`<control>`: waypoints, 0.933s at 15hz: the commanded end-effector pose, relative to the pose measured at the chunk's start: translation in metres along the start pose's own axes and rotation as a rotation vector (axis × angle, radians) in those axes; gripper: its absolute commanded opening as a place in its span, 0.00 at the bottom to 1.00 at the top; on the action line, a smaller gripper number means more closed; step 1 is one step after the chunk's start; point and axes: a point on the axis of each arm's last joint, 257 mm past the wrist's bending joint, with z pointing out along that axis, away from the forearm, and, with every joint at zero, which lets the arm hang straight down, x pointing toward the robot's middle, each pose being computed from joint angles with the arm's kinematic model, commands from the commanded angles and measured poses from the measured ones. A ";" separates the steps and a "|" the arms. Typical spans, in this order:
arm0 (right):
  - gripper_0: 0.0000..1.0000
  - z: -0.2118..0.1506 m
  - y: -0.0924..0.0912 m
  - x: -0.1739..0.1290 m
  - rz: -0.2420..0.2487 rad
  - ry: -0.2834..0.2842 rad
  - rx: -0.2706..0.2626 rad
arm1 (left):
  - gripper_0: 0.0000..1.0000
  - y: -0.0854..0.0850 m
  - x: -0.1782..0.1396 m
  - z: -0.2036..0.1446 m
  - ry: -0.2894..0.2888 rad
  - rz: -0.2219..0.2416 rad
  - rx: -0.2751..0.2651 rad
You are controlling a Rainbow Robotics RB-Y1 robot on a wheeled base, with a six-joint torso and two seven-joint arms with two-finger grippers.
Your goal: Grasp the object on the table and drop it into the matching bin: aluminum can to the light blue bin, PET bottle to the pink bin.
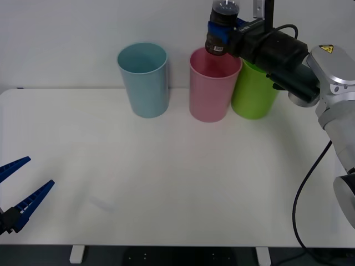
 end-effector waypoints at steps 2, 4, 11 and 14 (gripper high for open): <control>1.00 -0.001 0.000 0.000 -0.022 -0.001 -0.003 | 1.00 0.000 0.000 0.000 0.000 0.000 0.000; 1.00 -0.001 0.001 -0.001 -0.029 -0.004 -0.005 | 1.00 0.000 0.000 0.000 0.000 0.000 0.000; 1.00 -0.030 0.010 0.007 -0.035 -0.031 -0.034 | 1.00 0.000 0.000 0.000 0.000 0.000 0.000; 1.00 -0.056 0.017 0.011 -0.049 -0.047 -0.042 | 1.00 0.000 0.000 0.000 0.000 0.000 0.000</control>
